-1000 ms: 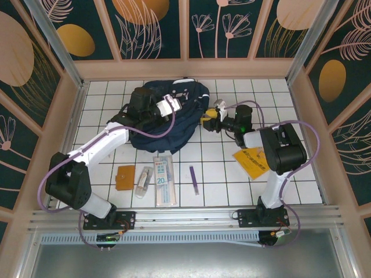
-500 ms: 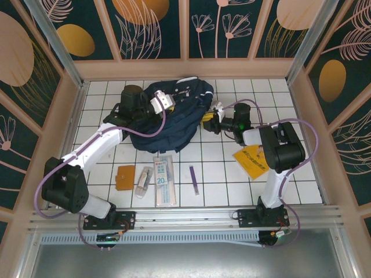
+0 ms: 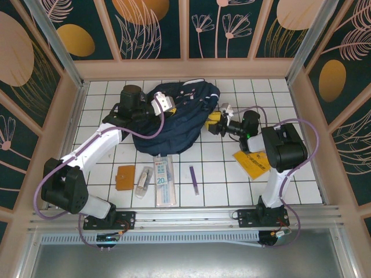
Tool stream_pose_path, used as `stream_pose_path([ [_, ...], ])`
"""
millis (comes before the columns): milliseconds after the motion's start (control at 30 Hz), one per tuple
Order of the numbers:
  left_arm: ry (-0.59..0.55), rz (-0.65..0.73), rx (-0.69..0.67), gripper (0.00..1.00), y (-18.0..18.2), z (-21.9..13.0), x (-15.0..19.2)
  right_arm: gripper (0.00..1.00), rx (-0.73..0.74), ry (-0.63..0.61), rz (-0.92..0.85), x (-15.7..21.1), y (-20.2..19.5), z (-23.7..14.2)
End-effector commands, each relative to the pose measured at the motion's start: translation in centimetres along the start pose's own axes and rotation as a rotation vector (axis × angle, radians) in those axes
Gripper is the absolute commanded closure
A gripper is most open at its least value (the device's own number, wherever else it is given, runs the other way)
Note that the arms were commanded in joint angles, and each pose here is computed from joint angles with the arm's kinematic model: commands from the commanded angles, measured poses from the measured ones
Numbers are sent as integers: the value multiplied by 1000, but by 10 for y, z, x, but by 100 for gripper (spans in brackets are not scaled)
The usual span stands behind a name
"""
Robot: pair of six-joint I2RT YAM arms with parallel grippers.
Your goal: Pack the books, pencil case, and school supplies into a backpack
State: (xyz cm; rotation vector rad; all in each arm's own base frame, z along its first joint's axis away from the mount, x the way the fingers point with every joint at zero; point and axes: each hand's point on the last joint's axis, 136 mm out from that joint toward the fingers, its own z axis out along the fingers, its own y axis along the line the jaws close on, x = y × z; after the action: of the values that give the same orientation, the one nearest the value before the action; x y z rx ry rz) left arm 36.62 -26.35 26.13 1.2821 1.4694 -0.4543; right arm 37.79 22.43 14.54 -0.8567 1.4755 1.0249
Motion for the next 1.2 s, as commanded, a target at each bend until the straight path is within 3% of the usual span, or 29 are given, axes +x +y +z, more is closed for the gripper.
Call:
stream_pose_path([
  [0, -182, 154, -22, 100, 9, -22, -63, 51, -86, -107, -90, -19, 23, -10],
  [67, -183, 159, -25, 100, 9, -23, -65, 42, -58, -144, -75, -20, 19, -18],
  [333, -171, 165, -34, 100, 11, -25, -64, 40, 160, -209, -37, -28, -13, -41],
  [1167, -246, 197, -20, 100, 18, -28, -93, 40, -12, -146, 0, -21, 8, -29],
])
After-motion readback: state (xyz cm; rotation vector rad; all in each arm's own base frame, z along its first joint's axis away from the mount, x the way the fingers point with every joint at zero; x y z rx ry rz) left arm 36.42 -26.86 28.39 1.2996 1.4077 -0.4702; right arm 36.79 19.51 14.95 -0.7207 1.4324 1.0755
